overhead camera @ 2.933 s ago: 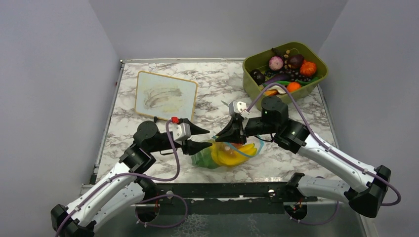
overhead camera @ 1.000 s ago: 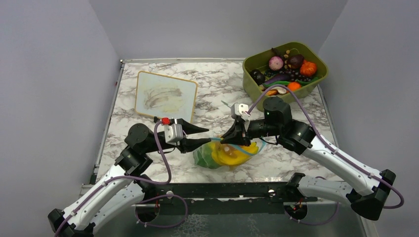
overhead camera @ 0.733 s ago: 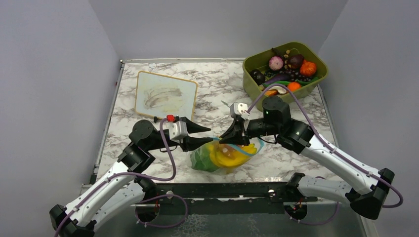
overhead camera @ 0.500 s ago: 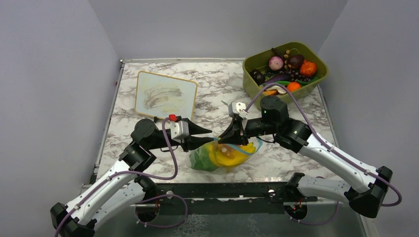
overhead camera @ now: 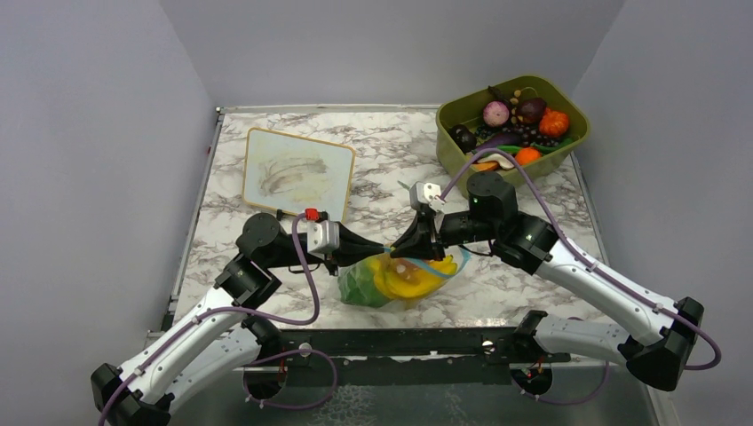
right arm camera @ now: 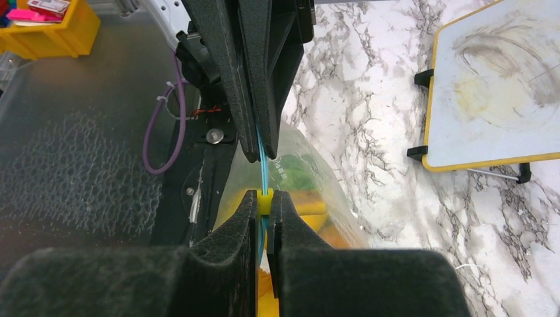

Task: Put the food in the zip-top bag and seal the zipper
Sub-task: Zip the zipper food storage bag at the center of the board.

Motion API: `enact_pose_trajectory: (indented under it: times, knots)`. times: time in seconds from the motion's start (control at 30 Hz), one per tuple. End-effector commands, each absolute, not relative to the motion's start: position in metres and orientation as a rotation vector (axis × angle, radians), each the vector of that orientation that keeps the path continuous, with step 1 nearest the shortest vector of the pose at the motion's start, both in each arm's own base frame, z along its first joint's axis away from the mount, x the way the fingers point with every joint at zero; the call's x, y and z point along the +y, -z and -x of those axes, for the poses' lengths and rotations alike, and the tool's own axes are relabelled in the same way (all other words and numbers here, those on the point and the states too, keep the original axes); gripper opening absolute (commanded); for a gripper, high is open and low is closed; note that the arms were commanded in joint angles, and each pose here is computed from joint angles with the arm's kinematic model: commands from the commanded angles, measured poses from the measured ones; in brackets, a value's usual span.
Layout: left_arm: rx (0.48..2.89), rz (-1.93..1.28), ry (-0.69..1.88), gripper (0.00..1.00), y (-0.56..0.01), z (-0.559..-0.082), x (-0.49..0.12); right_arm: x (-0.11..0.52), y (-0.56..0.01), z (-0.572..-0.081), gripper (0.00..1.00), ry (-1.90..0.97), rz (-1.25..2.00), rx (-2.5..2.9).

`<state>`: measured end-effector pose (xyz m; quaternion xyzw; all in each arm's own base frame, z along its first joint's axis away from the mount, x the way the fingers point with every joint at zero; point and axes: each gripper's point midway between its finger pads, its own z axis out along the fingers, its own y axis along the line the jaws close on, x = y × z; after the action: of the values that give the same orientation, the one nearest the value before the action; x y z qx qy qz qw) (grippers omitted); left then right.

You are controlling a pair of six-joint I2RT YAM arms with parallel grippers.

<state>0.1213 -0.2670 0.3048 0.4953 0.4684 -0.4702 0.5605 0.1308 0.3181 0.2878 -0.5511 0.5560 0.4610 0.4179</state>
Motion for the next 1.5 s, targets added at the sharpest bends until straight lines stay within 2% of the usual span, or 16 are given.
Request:
enact_pose_trajectory:
  times: [0.0, 1.47]
  knots:
    - [1.025, -1.166, 1.097, 0.0, -0.325, -0.118, -0.265, 0.322, -0.301, -0.128, 0.01, -1.191, 1.371, 1.316]
    - [1.065, -1.065, 0.651, 0.0, -0.353, -0.155, -0.222, 0.31, -0.29, -0.133, 0.01, -1.124, 1.316, 1.414]
